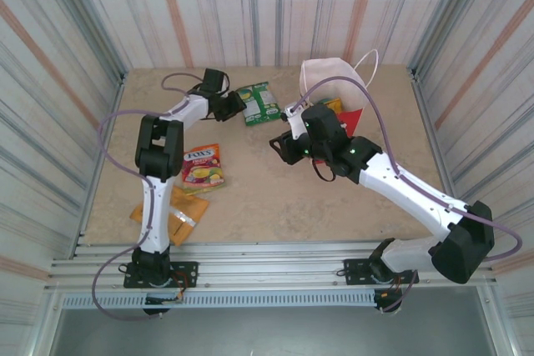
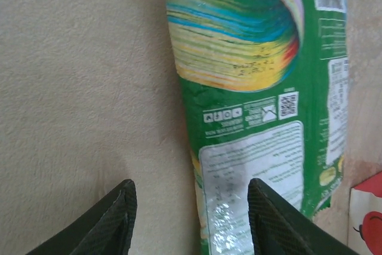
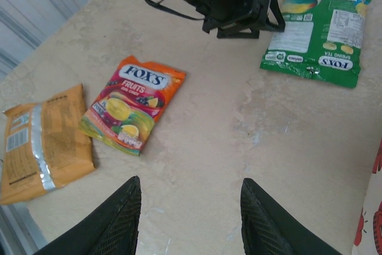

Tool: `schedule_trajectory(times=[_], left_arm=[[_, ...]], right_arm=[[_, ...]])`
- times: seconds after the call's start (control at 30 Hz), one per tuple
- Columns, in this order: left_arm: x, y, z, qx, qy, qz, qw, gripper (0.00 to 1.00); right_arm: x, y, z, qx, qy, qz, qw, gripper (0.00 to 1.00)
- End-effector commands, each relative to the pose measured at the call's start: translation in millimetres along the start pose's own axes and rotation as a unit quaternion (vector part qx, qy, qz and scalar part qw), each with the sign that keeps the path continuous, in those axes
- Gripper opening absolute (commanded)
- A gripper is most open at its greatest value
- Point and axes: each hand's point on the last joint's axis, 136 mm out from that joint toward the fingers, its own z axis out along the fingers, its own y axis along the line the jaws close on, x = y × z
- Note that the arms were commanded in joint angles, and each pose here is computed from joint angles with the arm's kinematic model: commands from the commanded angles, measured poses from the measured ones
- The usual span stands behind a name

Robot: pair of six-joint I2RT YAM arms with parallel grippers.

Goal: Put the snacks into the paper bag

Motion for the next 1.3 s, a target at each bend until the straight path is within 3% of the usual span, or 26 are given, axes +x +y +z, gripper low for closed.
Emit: schedule_trajectory(times=[0.0, 0.37, 0.67, 0.8, 1.03, 1.27], left_arm=[[-8, -2, 6, 0.013, -0.003, -0.015, 1.0, 0.53], [-10, -9, 28, 0.038, 0.003, -0.027, 0.999, 0.46], [-6, -24, 42, 0.056, 0.017, -0.016, 0.998, 0.14], [-12, -37, 22, 0.067, -0.002, 0.01, 0.998, 0.0], [-9, -65, -34, 0.084, -0.02, 0.092, 0.992, 0.0], [19, -83, -95, 0.076, -0.021, 0.192, 0.978, 0.0]], right_arm=[[-5, 5, -5, -0.004, 0.003, -0.002, 1.0, 0.47], [-7, 5, -9, -0.001, 0.003, 0.0, 1.0, 0.47], [-9, 4, -14, 0.003, -0.005, 0.0, 1.0, 0.46], [-10, 3, -18, 0.007, -0.017, -0.001, 1.0, 0.46], [-13, -2, -26, 0.018, -0.031, -0.013, 0.999, 0.46], [-16, -9, -33, 0.025, -0.045, -0.021, 0.998, 0.46]])
